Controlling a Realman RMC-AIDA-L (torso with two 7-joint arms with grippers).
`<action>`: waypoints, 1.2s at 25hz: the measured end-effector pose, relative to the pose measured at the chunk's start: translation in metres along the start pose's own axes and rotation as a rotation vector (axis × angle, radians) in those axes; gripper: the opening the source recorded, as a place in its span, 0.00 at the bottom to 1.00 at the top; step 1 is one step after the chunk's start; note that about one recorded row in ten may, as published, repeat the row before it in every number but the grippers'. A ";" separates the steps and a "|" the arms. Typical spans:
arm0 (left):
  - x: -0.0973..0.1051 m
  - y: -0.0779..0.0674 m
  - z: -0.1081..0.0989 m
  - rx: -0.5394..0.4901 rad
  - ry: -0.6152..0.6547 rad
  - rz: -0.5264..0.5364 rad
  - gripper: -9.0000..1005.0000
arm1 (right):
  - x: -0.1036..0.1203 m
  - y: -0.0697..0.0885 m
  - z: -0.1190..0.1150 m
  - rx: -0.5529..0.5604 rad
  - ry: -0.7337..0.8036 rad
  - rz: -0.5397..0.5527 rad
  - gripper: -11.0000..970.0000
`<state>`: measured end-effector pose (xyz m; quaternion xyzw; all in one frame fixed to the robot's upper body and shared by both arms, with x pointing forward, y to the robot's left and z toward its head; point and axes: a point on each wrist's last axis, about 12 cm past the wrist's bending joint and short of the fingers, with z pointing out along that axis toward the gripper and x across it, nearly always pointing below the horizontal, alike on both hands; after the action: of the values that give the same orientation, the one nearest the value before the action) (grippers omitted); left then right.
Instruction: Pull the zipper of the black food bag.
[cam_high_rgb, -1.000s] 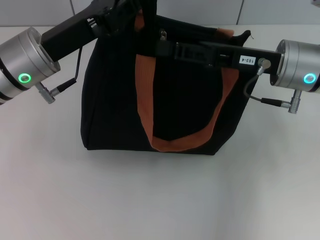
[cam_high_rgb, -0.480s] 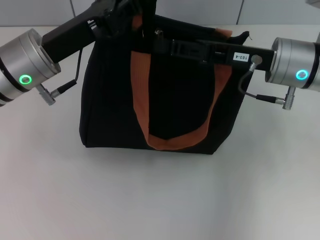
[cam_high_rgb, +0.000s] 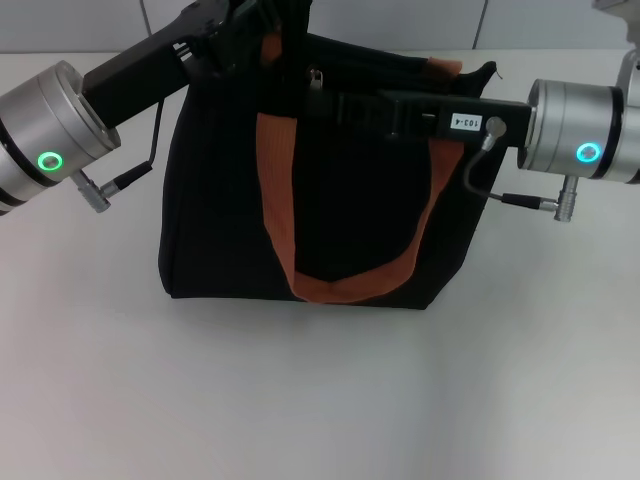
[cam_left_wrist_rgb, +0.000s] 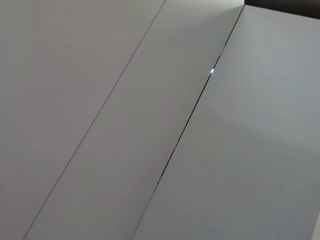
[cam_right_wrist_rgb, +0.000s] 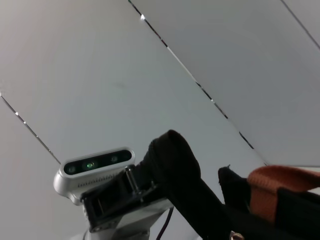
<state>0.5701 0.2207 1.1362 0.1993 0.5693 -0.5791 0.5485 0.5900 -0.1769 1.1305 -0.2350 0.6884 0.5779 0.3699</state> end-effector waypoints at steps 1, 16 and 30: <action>0.000 0.000 0.000 0.000 0.000 0.000 0.06 | 0.000 0.000 0.000 0.003 0.003 0.000 0.25; 0.020 0.004 -0.036 -0.136 -0.017 0.012 0.06 | -0.009 -0.001 0.007 0.016 0.056 0.012 0.01; 0.027 0.003 -0.054 -0.188 -0.029 0.031 0.06 | -0.021 -0.001 0.018 0.040 0.119 0.025 0.01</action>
<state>0.5425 0.2578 1.0976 0.1473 0.6101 -0.5173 0.5817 0.6086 -0.1616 1.1454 -0.2530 0.7236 0.5534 0.3258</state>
